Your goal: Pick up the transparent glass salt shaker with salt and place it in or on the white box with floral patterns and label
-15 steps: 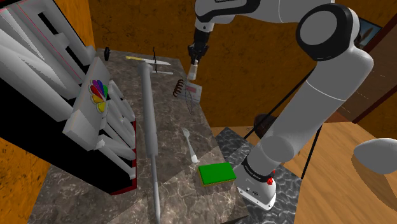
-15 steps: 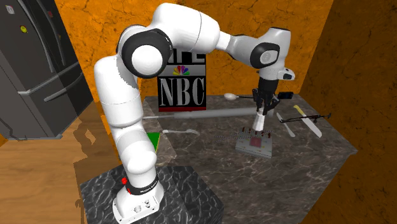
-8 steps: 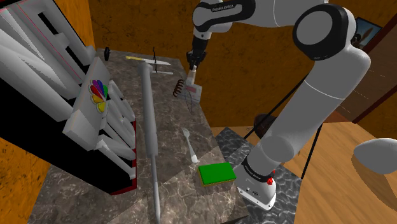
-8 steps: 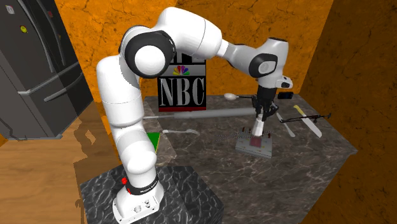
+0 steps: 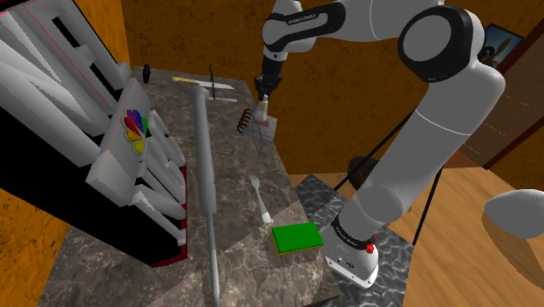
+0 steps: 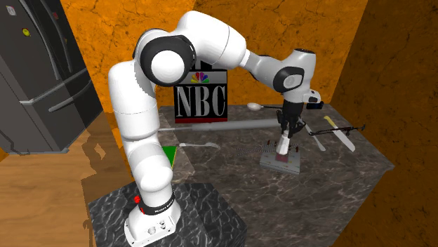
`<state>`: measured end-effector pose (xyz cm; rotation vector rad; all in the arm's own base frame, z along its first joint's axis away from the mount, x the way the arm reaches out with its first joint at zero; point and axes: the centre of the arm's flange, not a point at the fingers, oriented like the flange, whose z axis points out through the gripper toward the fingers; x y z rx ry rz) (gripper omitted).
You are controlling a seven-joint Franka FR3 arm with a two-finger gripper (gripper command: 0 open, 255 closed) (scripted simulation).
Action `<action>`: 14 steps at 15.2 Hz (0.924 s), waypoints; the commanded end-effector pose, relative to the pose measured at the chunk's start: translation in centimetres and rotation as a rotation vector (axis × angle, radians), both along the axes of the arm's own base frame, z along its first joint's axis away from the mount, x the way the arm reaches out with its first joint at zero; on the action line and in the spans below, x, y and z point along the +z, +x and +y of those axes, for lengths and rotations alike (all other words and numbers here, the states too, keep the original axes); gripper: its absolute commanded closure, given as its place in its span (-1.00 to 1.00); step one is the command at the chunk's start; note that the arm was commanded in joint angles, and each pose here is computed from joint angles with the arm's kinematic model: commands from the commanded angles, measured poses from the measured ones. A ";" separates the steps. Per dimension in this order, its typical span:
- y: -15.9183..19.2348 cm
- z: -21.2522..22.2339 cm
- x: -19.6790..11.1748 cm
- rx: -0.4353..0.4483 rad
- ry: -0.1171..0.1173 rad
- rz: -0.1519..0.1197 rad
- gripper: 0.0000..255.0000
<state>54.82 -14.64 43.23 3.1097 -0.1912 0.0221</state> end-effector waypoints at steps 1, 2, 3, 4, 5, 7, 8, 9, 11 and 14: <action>0.0 0.1 -0.5 0.001 0.002 0.010 1.00; 0.0 0.1 -0.5 0.001 0.002 0.010 1.00; 0.0 0.1 -0.5 0.001 0.002 0.010 1.00; 0.0 0.1 -0.5 0.001 0.002 0.010 1.00; -0.1 0.0 -0.5 0.001 0.002 0.010 -1.00; -0.1 0.1 -0.5 0.001 0.002 0.010 -1.00; -0.1 0.1 -0.5 0.001 0.002 0.010 -1.00; -0.1 0.1 -0.5 0.001 0.002 0.010 -1.00; 0.0 0.1 0.8 0.001 0.002 0.010 -1.00; -0.1 0.2 4.5 0.001 0.002 0.010 -1.00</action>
